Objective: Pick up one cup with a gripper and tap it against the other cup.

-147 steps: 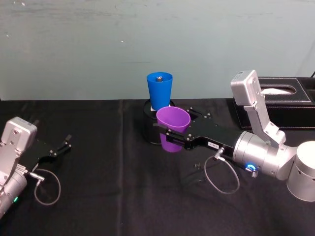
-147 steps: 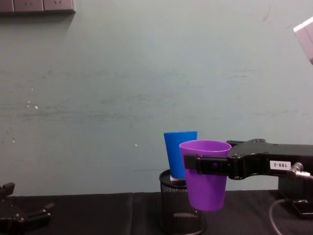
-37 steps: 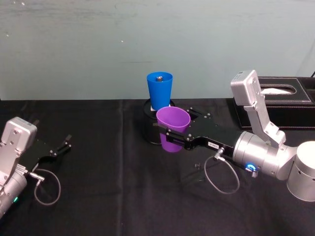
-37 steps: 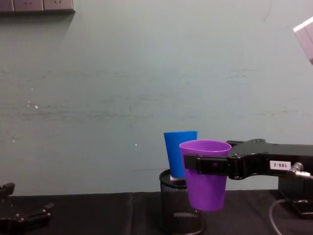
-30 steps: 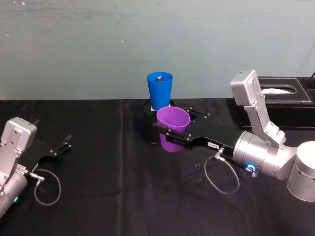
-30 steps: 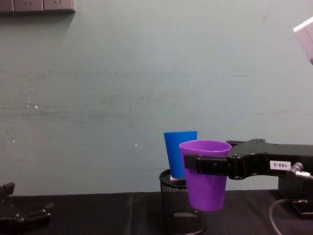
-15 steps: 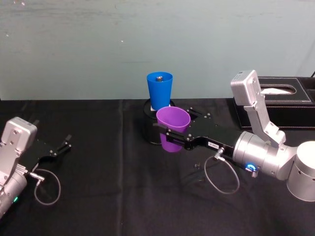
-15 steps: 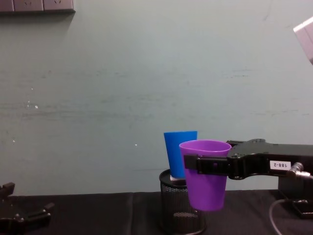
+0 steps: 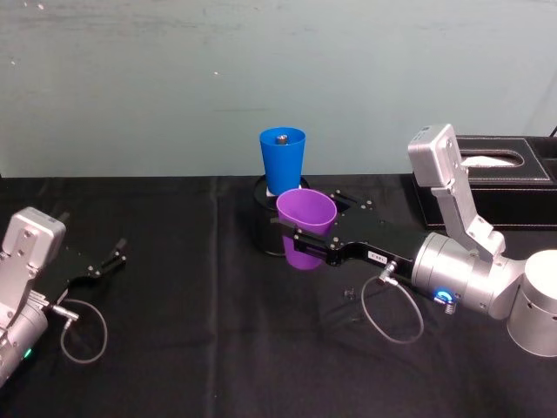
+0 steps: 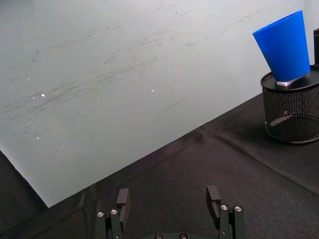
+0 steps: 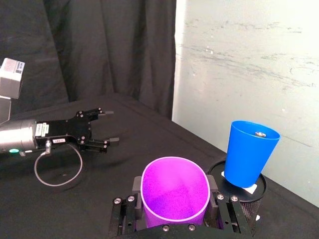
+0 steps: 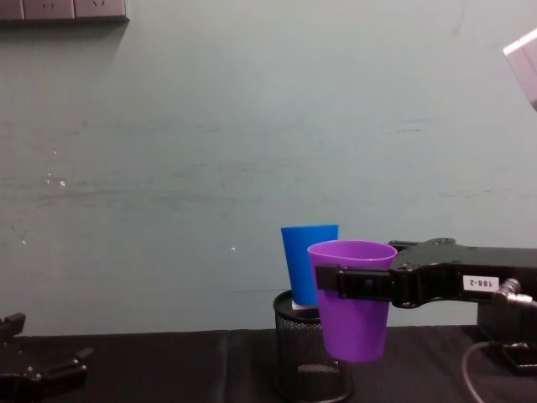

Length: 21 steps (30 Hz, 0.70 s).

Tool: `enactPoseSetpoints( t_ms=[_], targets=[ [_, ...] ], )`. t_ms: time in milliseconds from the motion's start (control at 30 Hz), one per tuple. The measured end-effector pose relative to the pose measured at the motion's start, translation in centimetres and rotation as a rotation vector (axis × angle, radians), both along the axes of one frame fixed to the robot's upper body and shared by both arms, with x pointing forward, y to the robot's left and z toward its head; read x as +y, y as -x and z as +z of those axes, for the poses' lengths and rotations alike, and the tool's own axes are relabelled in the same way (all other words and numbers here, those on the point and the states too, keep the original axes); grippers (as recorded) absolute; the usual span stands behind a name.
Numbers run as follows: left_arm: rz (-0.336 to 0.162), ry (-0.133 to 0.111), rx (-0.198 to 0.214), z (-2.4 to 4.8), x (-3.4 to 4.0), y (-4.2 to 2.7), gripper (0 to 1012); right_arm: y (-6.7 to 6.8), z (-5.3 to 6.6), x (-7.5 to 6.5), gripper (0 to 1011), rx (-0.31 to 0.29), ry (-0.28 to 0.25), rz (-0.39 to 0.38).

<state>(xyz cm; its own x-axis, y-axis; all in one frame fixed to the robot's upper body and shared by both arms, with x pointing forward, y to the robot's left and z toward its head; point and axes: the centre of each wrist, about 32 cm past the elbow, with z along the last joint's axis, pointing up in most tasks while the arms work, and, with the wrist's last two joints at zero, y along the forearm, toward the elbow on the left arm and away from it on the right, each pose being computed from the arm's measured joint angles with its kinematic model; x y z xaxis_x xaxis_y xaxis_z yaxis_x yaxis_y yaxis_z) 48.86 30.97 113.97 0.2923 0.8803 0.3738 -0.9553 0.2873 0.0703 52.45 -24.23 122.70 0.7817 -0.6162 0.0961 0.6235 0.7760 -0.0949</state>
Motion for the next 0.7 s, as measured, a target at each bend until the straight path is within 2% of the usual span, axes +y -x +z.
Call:
enactPoseSetpoints(
  t_ms=[433, 700],
  targets=[
    [0.0, 0.0, 0.0, 0.0, 0.0, 0.0, 1000, 0.0, 0.0, 0.0, 726, 0.0, 0.0, 0.0],
    [0.0, 0.0, 0.0, 0.0, 0.0, 0.0, 1000, -1.2, 0.4, 0.5, 726, 0.006, -0.016, 0.021]
  ],
)
